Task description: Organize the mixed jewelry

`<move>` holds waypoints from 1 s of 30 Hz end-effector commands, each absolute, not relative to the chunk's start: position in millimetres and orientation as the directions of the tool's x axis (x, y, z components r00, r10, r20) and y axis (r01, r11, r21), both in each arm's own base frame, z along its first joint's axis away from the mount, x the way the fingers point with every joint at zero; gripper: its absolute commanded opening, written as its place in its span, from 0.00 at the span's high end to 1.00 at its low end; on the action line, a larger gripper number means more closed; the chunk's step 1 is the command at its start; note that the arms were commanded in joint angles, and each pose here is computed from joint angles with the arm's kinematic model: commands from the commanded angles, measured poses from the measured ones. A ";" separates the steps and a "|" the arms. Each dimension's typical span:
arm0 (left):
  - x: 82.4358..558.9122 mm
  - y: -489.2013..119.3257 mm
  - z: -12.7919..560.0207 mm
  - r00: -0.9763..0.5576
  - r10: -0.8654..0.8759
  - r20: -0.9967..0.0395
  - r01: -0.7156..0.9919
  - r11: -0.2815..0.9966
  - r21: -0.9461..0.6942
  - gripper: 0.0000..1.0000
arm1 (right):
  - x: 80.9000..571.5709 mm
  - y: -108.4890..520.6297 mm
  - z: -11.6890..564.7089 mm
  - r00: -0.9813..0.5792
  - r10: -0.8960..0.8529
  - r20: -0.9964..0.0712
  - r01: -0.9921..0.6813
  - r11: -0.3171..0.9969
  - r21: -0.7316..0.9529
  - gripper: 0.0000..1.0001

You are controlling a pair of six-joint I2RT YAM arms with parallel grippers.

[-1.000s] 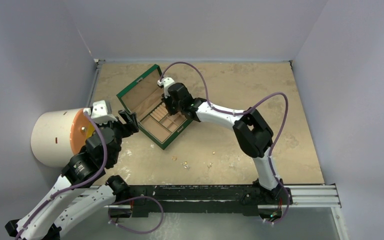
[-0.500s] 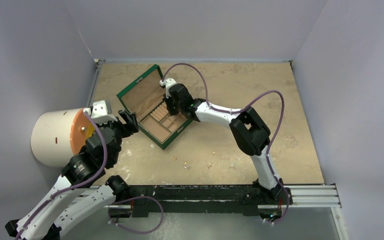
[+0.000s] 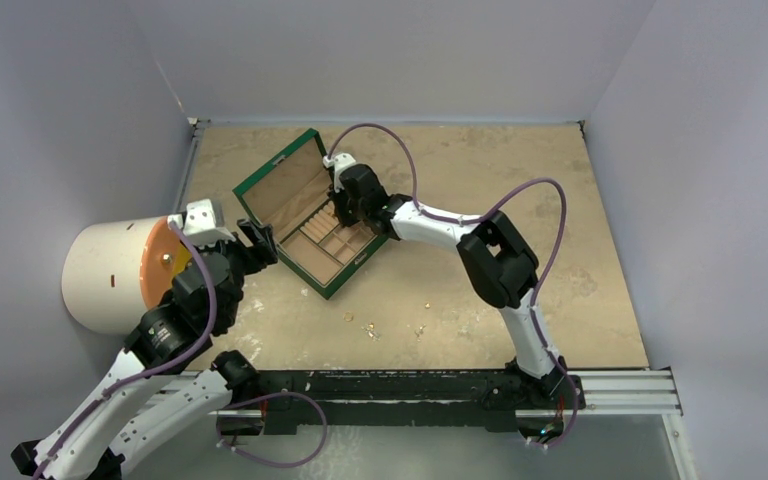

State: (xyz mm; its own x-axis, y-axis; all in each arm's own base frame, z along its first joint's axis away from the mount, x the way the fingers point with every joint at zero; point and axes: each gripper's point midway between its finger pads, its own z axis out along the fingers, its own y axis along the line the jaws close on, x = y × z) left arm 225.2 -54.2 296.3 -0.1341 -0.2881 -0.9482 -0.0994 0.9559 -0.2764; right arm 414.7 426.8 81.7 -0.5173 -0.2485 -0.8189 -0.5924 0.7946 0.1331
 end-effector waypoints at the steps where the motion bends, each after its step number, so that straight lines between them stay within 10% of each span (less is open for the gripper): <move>1: 228.8 -57.1 302.2 -0.115 -0.307 -0.945 -0.090 0.950 -0.298 0.32 | 425.5 440.6 107.3 -0.484 -0.186 -0.855 -0.602 0.780 0.171 1.00; 30: 229.5 -57.1 301.2 -0.118 -0.308 -0.944 -0.091 0.950 -0.299 0.32 | 423.9 448.3 94.4 -0.510 -0.175 -0.842 -0.606 0.768 0.208 1.00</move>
